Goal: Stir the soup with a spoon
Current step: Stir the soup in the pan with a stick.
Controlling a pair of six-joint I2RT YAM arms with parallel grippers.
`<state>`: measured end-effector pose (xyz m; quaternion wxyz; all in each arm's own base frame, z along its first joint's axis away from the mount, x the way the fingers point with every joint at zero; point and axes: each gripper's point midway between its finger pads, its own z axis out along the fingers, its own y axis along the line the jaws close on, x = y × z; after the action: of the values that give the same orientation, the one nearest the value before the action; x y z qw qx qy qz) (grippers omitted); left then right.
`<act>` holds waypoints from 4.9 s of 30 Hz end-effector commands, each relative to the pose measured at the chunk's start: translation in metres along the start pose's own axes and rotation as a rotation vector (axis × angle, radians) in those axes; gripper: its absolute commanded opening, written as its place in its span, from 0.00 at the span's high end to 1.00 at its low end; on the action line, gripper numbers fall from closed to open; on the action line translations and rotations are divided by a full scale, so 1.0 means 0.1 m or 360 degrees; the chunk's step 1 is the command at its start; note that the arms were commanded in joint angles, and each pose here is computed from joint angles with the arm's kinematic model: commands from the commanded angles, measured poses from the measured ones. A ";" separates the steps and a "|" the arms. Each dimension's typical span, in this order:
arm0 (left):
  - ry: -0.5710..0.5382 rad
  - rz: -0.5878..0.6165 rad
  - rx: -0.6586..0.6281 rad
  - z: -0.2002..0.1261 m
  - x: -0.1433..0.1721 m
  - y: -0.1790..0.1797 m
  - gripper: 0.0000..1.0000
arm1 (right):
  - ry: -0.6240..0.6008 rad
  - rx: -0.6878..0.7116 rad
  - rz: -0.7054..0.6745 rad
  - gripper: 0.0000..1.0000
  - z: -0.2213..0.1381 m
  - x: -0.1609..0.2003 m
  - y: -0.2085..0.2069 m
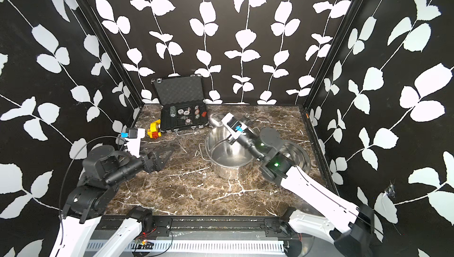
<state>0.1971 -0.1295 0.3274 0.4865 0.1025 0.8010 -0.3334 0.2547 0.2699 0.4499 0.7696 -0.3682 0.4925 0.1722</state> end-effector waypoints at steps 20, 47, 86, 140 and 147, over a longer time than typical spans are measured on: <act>0.0222 0.0112 -0.0174 0.58 0.42 0.55 0.01 | 0.0776 0.0128 0.0278 1.00 -0.34 1.72 -0.30; 0.0144 0.0279 -0.0340 0.51 0.56 0.79 0.01 | 0.0761 -0.0767 0.0229 1.00 0.62 1.80 1.08; 0.0142 0.0284 -0.0371 0.52 0.54 0.83 0.01 | 0.1039 -0.0264 0.0381 1.00 -0.38 2.14 -0.13; 0.0148 0.0280 -0.0396 0.51 0.55 0.86 0.01 | 0.0871 -0.0258 0.0239 1.00 0.09 2.17 -0.25; 0.0133 0.0288 -0.0409 0.49 0.54 0.86 0.01 | 0.0919 -0.0226 0.0287 1.00 -0.32 2.07 -0.14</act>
<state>0.2462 -0.1055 0.2265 0.4800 0.1228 0.8487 -0.1849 0.3470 0.2222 0.2602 0.5479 -0.4213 0.7054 0.1575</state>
